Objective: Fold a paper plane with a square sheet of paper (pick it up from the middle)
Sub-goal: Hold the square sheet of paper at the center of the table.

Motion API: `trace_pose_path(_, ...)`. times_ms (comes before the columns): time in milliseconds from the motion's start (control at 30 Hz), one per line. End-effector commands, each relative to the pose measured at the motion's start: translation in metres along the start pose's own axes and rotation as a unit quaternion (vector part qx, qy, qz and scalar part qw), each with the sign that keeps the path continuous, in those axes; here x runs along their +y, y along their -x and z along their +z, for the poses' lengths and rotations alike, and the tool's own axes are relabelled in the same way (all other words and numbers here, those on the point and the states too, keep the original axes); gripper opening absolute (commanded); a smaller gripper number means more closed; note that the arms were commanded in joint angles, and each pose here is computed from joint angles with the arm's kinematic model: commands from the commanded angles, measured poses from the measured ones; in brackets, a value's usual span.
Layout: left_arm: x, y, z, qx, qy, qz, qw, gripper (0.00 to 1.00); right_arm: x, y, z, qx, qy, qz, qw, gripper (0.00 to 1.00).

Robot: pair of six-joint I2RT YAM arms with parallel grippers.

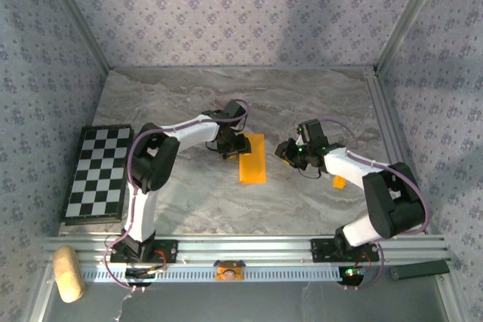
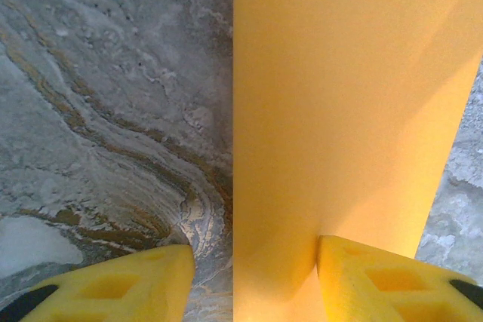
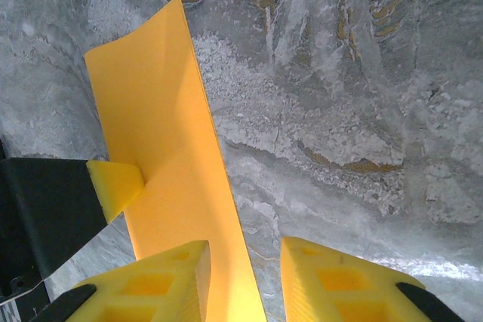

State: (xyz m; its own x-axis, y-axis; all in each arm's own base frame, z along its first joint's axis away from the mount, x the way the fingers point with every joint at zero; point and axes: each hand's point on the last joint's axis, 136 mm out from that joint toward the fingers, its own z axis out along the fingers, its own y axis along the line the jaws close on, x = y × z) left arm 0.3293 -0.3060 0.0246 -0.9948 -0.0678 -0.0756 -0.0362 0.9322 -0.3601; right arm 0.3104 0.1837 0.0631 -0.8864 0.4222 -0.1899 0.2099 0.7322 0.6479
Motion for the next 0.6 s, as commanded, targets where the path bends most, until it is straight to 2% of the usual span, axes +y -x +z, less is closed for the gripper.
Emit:
trace_pose_path(0, 0.02, 0.002, 0.033, 0.0, 0.038, 0.01, 0.999, 0.49, -0.004, -0.005, 0.002, 0.01, -0.012, -0.008, 1.0, 0.31)
trace_pose_path(433, 0.023, -0.001, 0.039, 0.008, 0.044, 0.011, 0.999, 0.49, 0.003, -0.008, 0.005, 0.02, -0.003, -0.023, 1.0, 0.31)
trace_pose_path(567, 0.024, -0.001, 0.039, 0.009, 0.043, 0.011, 0.999, 0.49, 0.01, -0.01, 0.01, 0.03, 0.003, -0.032, 0.999, 0.28)
